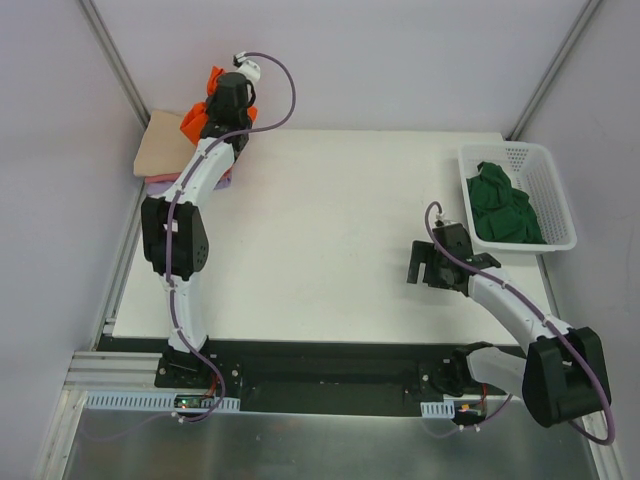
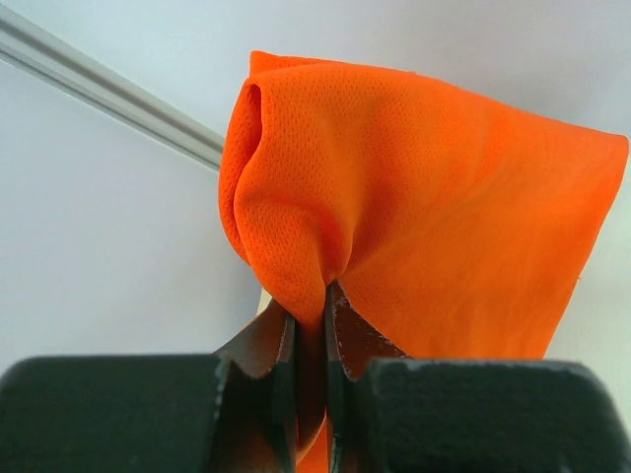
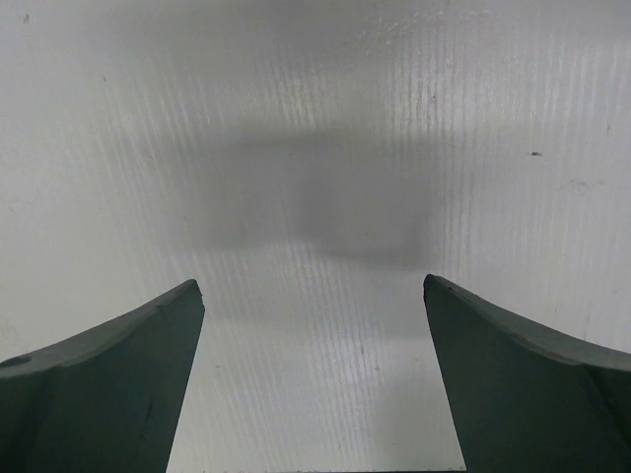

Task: Fold and stack the t-shirts
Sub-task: Put the neatly folded tshirt into the corner of the board with the left arm

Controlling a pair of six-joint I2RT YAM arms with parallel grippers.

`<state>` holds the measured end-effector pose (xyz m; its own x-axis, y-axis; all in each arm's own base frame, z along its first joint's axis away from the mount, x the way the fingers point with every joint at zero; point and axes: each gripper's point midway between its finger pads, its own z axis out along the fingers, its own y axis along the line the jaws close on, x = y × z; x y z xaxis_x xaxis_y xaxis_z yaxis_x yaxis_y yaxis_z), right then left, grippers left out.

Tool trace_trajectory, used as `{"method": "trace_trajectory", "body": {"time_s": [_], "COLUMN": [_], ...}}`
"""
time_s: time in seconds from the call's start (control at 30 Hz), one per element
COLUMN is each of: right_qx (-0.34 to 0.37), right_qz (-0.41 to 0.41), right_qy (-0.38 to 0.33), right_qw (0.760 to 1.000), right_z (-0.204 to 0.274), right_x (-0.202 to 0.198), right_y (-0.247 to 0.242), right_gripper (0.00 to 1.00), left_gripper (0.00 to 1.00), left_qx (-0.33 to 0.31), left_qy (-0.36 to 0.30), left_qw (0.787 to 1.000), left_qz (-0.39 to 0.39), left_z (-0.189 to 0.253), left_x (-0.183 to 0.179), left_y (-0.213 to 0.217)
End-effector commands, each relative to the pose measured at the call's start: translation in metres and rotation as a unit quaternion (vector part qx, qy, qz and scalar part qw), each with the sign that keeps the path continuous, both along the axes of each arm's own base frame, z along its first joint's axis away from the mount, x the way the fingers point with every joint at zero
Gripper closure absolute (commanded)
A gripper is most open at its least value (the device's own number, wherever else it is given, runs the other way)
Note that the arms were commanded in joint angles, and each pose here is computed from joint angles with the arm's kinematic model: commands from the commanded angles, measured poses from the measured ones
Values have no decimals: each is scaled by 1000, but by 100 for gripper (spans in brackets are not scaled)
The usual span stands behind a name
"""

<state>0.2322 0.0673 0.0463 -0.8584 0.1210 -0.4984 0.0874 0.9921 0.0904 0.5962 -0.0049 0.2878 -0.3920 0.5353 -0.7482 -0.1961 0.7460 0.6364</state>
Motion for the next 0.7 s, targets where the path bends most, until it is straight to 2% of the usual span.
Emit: {"method": "trace_trajectory", "body": {"time_s": [0.0, 0.33, 0.67], "right_qx": [9, 6, 13], "right_qz": [-20, -40, -55], "right_qy": [-5, -13, -15], "right_qw": [1000, 999, 998], "right_z": [16, 24, 27], "right_x": [6, 7, 5], "right_y": [1, -3, -3], "right_gripper": [4, 4, 4], "left_gripper": [100, 100, 100], "left_qx": [1, -15, -24], "left_qy": [-57, -46, -29], "left_qw": [998, 999, 999], "left_qz": [-13, -21, -3], "left_z": [54, 39, 6], "left_x": [4, 11, 33], "left_y": [-2, 1, 35]}}
